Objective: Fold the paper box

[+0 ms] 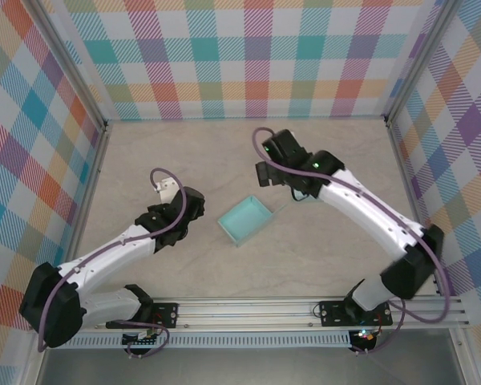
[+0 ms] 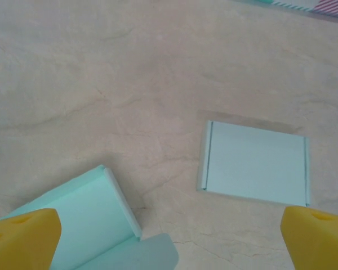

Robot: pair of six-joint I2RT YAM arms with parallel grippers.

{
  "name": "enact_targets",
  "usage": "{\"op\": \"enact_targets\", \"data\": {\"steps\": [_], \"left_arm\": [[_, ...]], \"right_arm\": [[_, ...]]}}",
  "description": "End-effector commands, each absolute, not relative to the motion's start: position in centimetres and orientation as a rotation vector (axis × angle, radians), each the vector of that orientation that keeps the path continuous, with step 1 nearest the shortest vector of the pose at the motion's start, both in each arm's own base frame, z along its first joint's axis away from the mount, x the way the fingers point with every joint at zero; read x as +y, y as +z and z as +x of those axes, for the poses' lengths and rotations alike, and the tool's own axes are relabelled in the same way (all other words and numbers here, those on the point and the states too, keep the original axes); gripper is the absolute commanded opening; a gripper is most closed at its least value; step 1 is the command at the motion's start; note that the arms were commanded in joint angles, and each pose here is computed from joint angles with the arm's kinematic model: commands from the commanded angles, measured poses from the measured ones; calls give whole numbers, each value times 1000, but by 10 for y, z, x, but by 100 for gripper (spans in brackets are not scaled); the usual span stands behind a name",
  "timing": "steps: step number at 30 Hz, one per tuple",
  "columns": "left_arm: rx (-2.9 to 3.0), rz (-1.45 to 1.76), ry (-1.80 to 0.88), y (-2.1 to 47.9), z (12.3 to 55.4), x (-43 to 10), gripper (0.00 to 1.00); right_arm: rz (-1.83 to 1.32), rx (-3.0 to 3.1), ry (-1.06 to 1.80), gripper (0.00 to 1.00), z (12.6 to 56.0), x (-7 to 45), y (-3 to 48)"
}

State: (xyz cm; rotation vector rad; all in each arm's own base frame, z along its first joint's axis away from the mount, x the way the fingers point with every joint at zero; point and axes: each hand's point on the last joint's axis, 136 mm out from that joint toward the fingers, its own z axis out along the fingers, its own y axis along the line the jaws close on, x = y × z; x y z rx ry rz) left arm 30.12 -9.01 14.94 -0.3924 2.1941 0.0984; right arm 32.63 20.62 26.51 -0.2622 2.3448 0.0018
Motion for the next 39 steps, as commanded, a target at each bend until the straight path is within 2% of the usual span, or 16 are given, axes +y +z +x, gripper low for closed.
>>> {"op": "enact_targets", "data": {"steps": [1,9,20,30,39], "left_arm": [[2220,-403,66,152,313,-94,100],[2309,-414,191,125,331,-90,100],[2356,-401,239,98,347,-100,100],[2396,-397,314,75,351,-95,100],[2453,-379,315,53,352,-101,100]], "right_arm": [[-77,2282,43,100,316,182,268],[156,2342,18,100,268,122,215],[260,2362,0,100,233,88,160],[274,2521,99,100,216,105,84],[278,2613,226,100,216,135,49]]}}
